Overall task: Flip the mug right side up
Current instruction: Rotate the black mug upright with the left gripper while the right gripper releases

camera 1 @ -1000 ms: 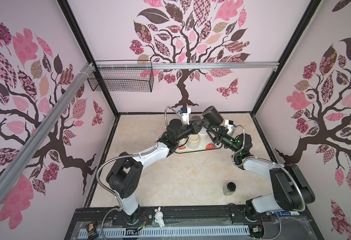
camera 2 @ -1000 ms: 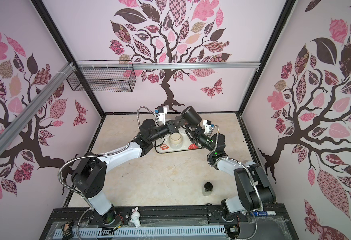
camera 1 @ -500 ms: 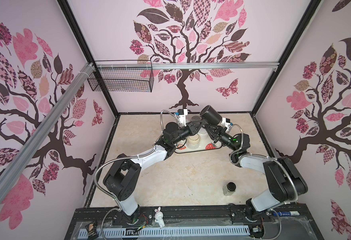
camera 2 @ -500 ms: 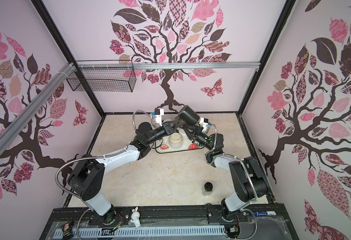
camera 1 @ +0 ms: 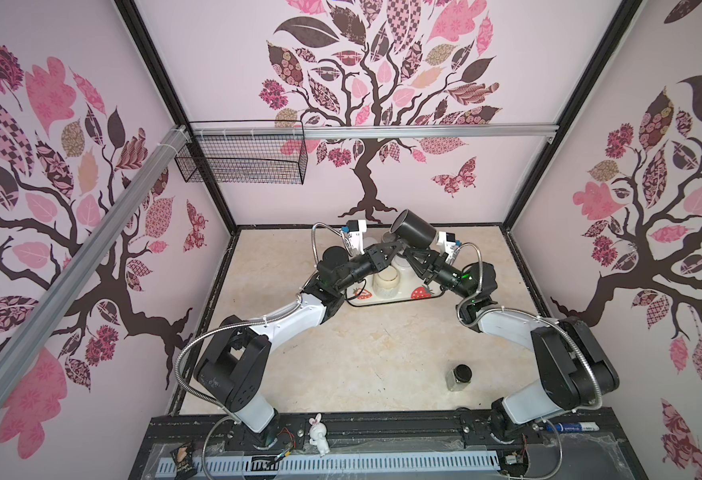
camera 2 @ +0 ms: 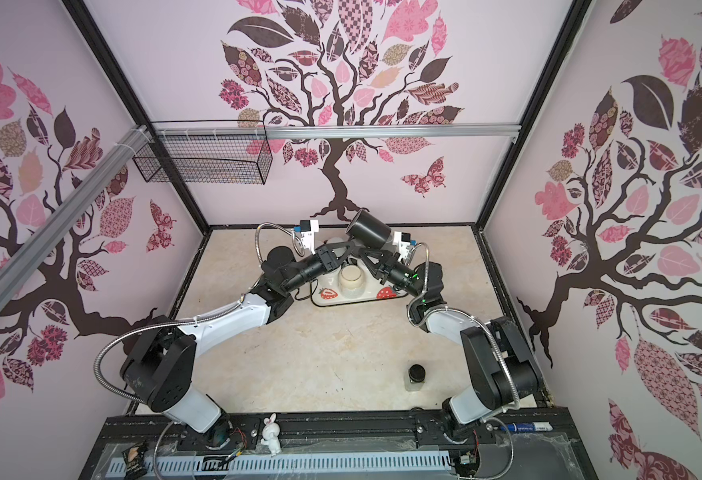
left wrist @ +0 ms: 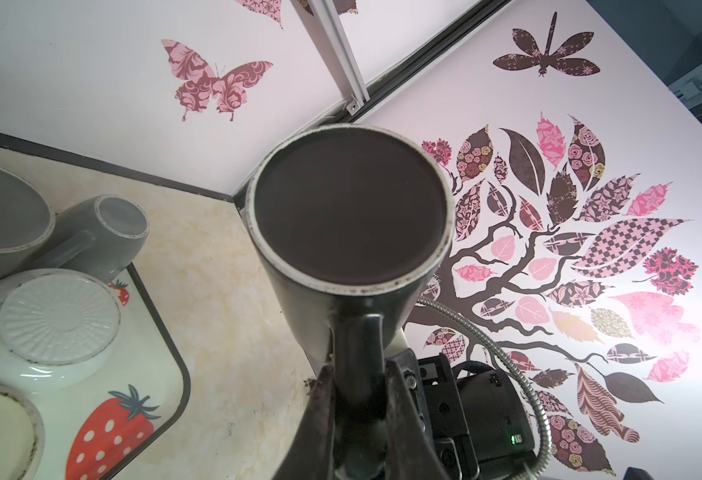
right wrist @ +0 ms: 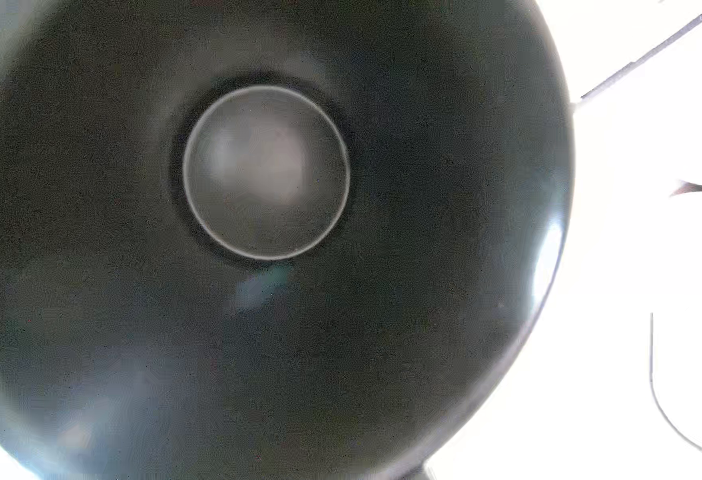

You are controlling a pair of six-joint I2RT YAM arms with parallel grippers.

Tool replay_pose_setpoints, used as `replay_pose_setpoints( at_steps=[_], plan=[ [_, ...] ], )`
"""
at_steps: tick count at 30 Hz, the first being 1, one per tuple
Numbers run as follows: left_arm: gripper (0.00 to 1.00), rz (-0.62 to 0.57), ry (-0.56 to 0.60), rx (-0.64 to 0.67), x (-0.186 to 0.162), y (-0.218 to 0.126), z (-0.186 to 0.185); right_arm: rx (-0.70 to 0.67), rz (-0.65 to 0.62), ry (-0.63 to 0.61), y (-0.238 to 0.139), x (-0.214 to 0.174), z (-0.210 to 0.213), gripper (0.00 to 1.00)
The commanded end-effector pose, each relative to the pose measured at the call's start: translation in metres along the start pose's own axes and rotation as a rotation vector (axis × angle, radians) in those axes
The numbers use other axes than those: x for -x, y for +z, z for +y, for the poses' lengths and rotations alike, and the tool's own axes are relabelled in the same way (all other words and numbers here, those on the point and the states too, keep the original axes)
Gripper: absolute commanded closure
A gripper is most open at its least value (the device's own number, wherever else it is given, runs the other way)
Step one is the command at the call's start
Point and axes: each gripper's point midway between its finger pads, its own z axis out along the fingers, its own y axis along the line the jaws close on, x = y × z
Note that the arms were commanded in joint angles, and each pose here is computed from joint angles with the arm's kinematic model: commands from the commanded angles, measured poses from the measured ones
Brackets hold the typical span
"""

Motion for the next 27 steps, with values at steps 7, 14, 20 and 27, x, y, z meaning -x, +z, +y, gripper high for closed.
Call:
replay_pose_setpoints(
  at_steps=[7,14,20,27],
  plan=[
    [0.65,0.040,0.036,-0.055,-0.001,-0.021,-0.014,0.055,0.000,-0.284,0.026,-0.001,0.055,1.00],
    [0.49,0.015,0.048,-0.019,0.009,-0.043,-0.001,0.020,0.035,-0.294,0.049,-0.014,0.043,1.00],
    [0.44,-0.015,0.065,0.088,0.019,-0.078,0.025,-0.037,0.072,-0.313,0.074,-0.023,0.026,1.00],
    [0.43,-0.062,0.110,0.360,0.033,-0.151,0.076,-0.252,0.160,-0.418,0.113,-0.046,-0.020,1.00]
  ],
)
